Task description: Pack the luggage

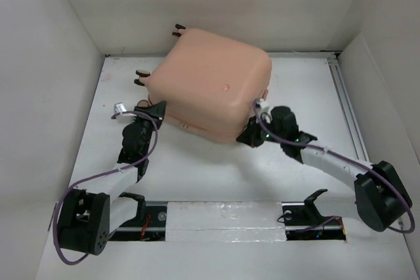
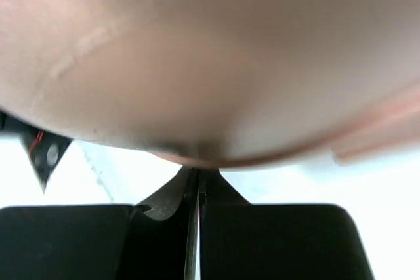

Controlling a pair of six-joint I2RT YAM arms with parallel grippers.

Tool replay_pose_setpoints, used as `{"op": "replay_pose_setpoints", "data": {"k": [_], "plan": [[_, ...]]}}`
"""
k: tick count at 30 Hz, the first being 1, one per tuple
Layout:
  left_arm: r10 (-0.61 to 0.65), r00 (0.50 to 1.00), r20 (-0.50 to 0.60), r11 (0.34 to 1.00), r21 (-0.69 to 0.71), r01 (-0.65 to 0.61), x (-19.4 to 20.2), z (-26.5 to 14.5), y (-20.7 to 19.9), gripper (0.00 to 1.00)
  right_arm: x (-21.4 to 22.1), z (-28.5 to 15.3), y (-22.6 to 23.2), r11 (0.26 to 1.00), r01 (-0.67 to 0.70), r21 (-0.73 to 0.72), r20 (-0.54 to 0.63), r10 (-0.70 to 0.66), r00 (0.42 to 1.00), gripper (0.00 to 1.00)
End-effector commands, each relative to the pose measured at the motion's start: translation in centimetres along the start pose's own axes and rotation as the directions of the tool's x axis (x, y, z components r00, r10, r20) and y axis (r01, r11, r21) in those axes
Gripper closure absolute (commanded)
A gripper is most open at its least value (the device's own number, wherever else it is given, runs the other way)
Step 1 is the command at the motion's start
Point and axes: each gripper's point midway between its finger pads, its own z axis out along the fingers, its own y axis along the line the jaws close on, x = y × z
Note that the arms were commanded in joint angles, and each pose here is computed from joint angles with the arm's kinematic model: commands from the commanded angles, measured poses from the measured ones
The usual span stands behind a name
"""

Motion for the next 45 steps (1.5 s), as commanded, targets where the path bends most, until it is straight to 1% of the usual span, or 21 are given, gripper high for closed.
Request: {"op": "replay_pose_setpoints", "data": {"k": [1, 2, 3, 4, 6, 7, 9, 10, 11, 12, 13, 14, 15, 16, 19, 22, 28, 35, 40, 42, 45], "plan": [[0.051, 0.954, -0.294, 0.997, 0.064, -0.033, 6.8, -2.4, -0.5, 1.00, -19.8, -6.3, -0.3, 0.984, 0.163, 0.070, 0.452, -0.177, 0.874, 1.00], [0.052, 0.951, -0.306, 0.997, 0.070, -0.032, 7.2, -2.6, -0.6, 1.00, -19.6, -6.9, -1.5, 0.985, 0.138, 0.100, 0.405, -0.167, 0.899, 1.00], [0.054, 0.951, -0.304, 0.995, 0.094, -0.027, 7.1, -2.8, -1.4, 1.00, -20.3, -7.7, -2.0, 0.984, 0.140, 0.109, 0.404, -0.172, 0.898, 1.00], [0.054, 0.952, -0.300, 0.994, 0.102, -0.025, 7.0, -2.9, -1.7, 1.00, -18.4, -7.4, -2.7, 0.987, 0.116, 0.112, 0.374, -0.150, 0.915, 1.00], [0.086, 0.952, -0.295, 0.989, 0.142, -0.046, 6.6, -3.4, -2.7, 1.00, -15.8, -7.7, -1.4, 0.988, 0.103, 0.111, 0.399, -0.139, 0.906, 1.00], [0.106, 0.948, -0.300, 0.983, 0.176, -0.054, 6.6, -3.7, -3.7, 1.00, -11.4, -6.7, -2.9, 0.991, 0.050, 0.124, 0.348, -0.091, 0.933, 1.00], [0.159, 0.938, -0.307, 0.968, 0.237, -0.087, 6.7, -4.5, -5.4, 1.00, -9.1, -6.9, -3.0, 0.993, 0.027, 0.117, 0.352, -0.067, 0.934, 1.00], [0.178, 0.935, -0.306, 0.947, 0.310, -0.079, 6.7, -5.7, -8.1, 0.86, -7.9, -6.9, -3.3, 0.993, 0.018, 0.120, 0.338, -0.058, 0.939, 1.00], [0.192, 0.931, -0.311, 0.947, 0.308, -0.092, 6.9, -6.2, -8.7, 0.77, -5.7, -6.8, -4.3, 0.990, -0.009, 0.143, 0.307, -0.036, 0.951, 1.00], [0.202, 0.941, -0.272, 0.928, 0.360, -0.095, 5.9, -6.7, -11.9, 0.72, -5.5, -7.2, -4.2, 0.989, -0.017, 0.148, 0.325, -0.032, 0.945, 1.00], [0.192, 0.958, -0.214, 0.924, 0.368, -0.103, 4.8, -6.8, -13.6, 0.69, -5.1, -7.4, -4.5, 0.987, -0.023, 0.162, 0.329, -0.031, 0.944, 1.00], [0.193, 0.960, -0.203, 0.901, 0.424, -0.092, 4.6, -8.4, -16.3, 0.66, -4.7, -7.5, -4.9, 0.985, -0.033, 0.172, 0.324, -0.025, 0.946, 1.00], [0.183, 0.963, -0.200, 0.900, 0.427, -0.083, 4.2, -8.8, -17.5, 0.60, -5.0, -7.8, -5.0, 0.983, -0.023, 0.180, 0.334, -0.039, 0.942, 1.00], [0.157, 0.972, -0.178, 0.882, 0.468, -0.056, 3.0, -9.6, -20.4, 0.57, -4.7, -7.8, -4.9, 0.985, -0.010, 0.175, 0.319, -0.047, 0.947, 1.00], [0.118, 0.980, -0.163, 0.852, 0.523, -0.016, 0.9, -10.9, -24.4, 0.55, -5.7, -8.1, -4.3, 0.986, 0.011, 0.167, 0.327, -0.066, 0.943, 1.00], [0.082, 0.984, -0.157, 0.837, 0.547, 0.018, -1.0, -11.9, -27.1, 0.54, -6.0, -8.4, -4.7, 0.980, 0.004, 0.201, 0.324, -0.071, 0.943, 1.00], [0.024, 0.996, -0.091, 0.838, 0.545, 0.030, -3.6, -12.7, -27.6, 0.45, -5.5, -8.1, -5.3, 0.976, -0.012, 0.216, 0.305, -0.056, 0.951, 1.00], [0.065, 0.995, -0.076, 0.870, 0.492, -0.019, -3.1, -11.6, -26.5, 0.41, -5.3, -8.0, -5.4, 0.975, -0.007, 0.221, 0.296, -0.060, 0.953, 1.00], [0.055, 0.996, -0.075, 0.852, 0.524, -0.008, -3.1, -12.4, -26.4, 0.39, -5.5, -8.0, -5.4, 0.975, 0.002, 0.224, 0.294, -0.069, 0.953, 1.00], [0.049, 0.996, -0.078, 0.831, 0.557, 0.003, -3.3, -13.0, -26.9, 0.39, -5.5, -8.0, -5.4, 0.975, 0.002, 0.224, 0.294, -0.069, 0.953, 1.00], [0.070, 0.995, -0.071, 0.827, 0.562, -0.018, -3.7, -13.2, -27.7, 0.37, -5.2, -7.8, -5.5, 0.976, 0.000, 0.218, 0.283, -0.063, 0.957, 1.00]]}}
